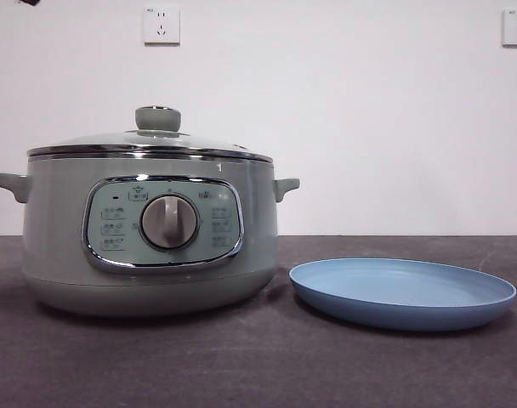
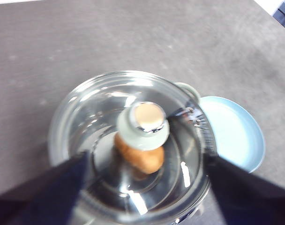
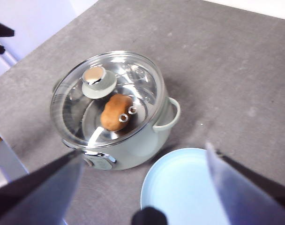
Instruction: Take the potato out from the steamer,put the potato on the plate,close the lid
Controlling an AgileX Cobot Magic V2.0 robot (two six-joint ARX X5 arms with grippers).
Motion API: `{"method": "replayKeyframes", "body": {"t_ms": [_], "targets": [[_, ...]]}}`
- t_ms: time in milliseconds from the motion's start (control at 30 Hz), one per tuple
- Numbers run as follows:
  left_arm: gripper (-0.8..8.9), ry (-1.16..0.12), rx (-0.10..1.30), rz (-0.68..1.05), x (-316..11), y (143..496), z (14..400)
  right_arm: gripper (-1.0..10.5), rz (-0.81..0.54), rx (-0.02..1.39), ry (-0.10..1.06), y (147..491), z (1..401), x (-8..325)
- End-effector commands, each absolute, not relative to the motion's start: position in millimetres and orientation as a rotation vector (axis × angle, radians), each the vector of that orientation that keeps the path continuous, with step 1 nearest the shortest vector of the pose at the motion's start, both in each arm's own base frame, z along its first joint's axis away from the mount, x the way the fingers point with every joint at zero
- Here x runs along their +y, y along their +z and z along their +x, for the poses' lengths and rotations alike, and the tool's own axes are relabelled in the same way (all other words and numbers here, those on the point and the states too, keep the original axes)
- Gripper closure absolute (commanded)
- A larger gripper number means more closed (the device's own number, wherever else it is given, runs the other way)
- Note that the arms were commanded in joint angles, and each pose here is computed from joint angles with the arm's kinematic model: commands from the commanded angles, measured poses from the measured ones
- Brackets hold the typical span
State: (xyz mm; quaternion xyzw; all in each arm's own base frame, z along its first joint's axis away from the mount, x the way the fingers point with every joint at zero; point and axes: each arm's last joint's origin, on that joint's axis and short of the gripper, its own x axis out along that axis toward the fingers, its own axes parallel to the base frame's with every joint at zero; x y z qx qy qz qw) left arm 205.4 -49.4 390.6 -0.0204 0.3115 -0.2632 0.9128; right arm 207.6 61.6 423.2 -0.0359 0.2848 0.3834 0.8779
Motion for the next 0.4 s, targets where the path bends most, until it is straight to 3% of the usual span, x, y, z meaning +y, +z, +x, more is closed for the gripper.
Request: {"method": "replayKeyframes", "body": {"t_ms": [33,400], "targets": [[3.73,-0.569,0.632,-0.03,-57,389,214,2.2,-0.086,0.582,0.812,425,207,65],[3.73,-0.592,0.639,-0.047,-95,365,259,2.3,-0.084,0.585,0.824,425,206,68]]}}
